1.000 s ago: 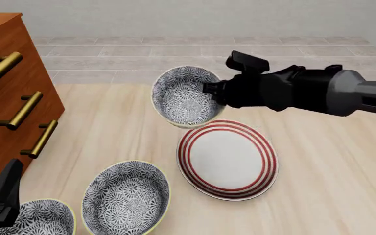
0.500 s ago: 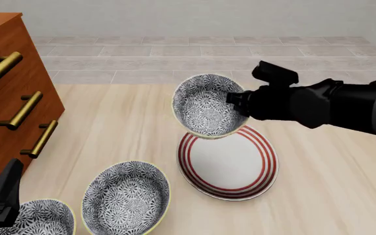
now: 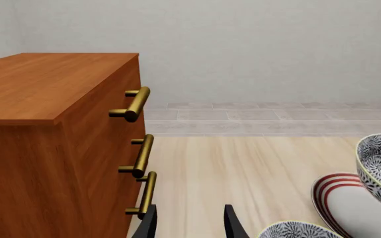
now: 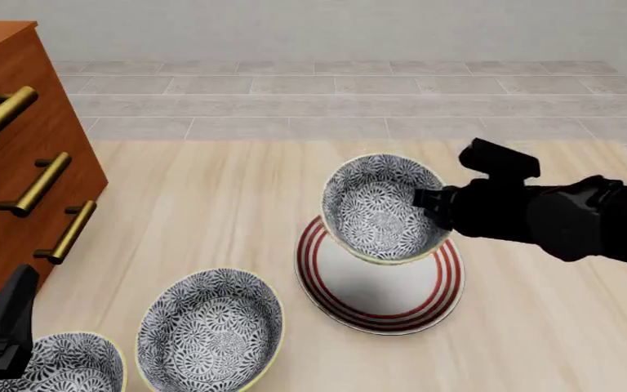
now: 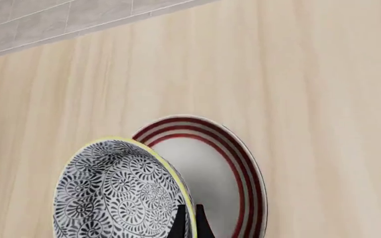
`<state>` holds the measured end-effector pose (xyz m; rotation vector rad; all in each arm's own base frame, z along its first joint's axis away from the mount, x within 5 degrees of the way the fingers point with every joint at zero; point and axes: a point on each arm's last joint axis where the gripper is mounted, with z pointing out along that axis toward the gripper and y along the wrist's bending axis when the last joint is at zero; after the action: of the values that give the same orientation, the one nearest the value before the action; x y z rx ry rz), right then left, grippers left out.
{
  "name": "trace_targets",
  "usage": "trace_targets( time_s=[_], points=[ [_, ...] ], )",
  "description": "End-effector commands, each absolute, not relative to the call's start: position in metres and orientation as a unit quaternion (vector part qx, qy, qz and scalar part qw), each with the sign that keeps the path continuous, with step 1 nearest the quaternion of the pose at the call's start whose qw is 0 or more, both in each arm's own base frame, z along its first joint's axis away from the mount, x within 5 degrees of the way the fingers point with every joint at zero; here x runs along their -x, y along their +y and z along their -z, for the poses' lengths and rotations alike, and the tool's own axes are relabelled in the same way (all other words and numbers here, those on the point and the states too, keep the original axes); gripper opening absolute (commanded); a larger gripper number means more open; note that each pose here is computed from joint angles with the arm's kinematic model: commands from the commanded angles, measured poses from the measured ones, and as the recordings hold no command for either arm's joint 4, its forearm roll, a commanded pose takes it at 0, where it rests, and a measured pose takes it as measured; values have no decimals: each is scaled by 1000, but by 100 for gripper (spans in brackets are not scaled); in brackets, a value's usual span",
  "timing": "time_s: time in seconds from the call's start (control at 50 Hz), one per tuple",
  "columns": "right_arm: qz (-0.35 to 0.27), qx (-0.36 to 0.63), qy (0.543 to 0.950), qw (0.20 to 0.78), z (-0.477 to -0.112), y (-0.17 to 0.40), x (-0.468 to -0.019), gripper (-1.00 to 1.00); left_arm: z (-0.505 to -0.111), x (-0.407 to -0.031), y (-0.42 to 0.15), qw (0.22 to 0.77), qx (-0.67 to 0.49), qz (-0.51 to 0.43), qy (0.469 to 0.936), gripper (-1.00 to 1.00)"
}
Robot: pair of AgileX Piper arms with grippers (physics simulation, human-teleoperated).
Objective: Pick up the bowl and put it in the front on the plate.
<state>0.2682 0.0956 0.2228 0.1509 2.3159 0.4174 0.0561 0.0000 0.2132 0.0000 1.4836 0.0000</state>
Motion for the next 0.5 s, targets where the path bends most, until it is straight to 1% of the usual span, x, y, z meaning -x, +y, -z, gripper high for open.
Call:
trace_targets(
  time_s=[0.02, 0.28, 0.5],
  points=[
    [-163, -85, 909, 373, -211, 86, -260, -100, -213, -56, 0, 737, 0, 0, 676, 100],
    [-161, -85, 916, 358, -190, 89, -258, -100, -213, -56, 0, 737, 0, 0, 676, 100],
    [-160, -77, 919, 352, -184, 94, -263, -100, -213, -56, 0, 737, 0, 0, 676, 100]
  ],
)
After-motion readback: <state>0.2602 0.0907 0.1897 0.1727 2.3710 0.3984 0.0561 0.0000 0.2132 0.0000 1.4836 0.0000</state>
